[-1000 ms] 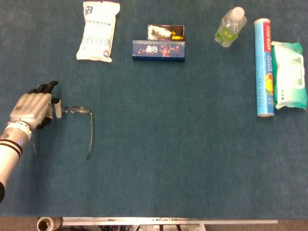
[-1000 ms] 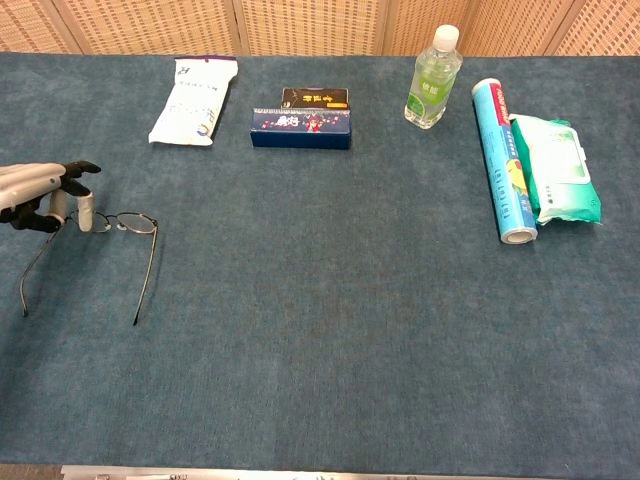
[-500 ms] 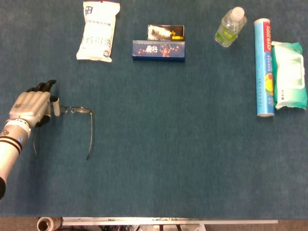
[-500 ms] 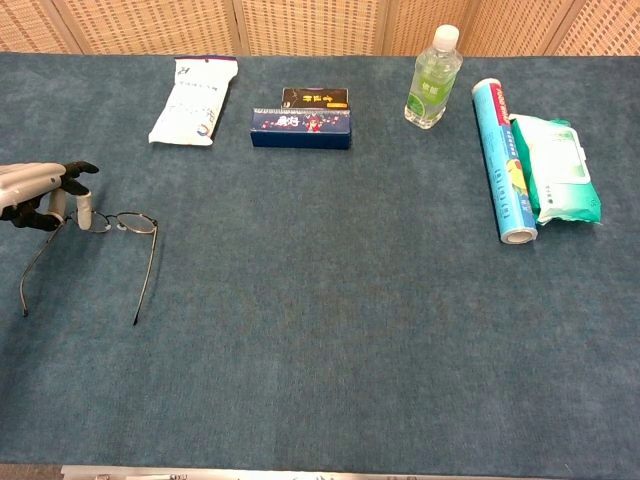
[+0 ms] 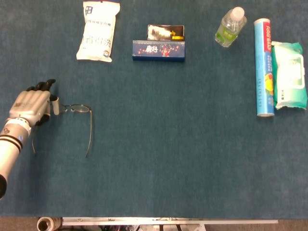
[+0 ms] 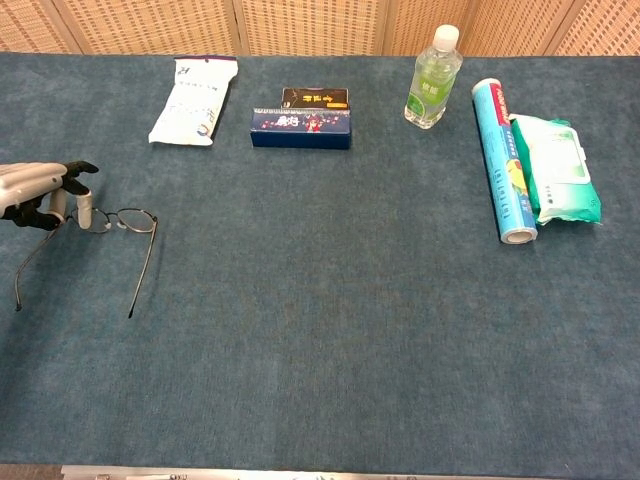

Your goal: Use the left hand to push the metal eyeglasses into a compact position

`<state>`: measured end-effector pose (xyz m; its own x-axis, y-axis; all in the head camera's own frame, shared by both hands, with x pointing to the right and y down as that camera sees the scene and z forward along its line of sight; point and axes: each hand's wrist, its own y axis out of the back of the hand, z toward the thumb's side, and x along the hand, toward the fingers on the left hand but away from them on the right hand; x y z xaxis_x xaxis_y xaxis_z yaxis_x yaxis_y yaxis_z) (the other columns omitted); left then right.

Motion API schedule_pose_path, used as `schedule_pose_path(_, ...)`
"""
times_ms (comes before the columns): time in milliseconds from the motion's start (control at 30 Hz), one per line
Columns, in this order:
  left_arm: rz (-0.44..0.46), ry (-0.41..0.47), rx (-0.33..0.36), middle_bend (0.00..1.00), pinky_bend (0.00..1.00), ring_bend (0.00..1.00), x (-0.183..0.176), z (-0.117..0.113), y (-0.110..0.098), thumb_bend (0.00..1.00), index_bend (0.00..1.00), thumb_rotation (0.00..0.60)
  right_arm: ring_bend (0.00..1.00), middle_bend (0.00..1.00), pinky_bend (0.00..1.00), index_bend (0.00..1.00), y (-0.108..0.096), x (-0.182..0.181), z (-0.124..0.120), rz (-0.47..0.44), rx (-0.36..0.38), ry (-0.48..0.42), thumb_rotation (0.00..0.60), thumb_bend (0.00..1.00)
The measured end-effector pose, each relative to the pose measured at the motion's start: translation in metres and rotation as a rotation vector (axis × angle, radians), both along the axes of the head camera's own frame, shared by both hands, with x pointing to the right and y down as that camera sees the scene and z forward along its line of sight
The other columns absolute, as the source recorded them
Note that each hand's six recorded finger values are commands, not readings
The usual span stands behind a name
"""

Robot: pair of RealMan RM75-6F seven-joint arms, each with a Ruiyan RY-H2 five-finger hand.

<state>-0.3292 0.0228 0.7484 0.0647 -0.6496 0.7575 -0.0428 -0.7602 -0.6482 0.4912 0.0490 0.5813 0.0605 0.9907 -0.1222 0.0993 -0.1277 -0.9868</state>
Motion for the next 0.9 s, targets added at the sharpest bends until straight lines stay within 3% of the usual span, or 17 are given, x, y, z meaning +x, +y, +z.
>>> schedule_pose_path(667, 0.047, -0.014, 0.003, 0.0, 0.11, 0.0, 0.018, 0.011, -0.017, 1.0, 0.49, 0.6, 0.17, 0.35, 0.39, 0.43, 0.0, 0.001, -0.002, 0.002, 0.005, -0.004, 0.6, 0.28)
schedule_pose_path(900, 0.049, 0.009, 0.029, 0.0, 0.11, 0.0, 0.026, 0.003, -0.021, 1.0, 0.49, 0.6, 0.17, 0.35, 0.39, 0.43, 0.0, 0.002, -0.004, 0.003, 0.008, -0.009, 0.6, 0.28)
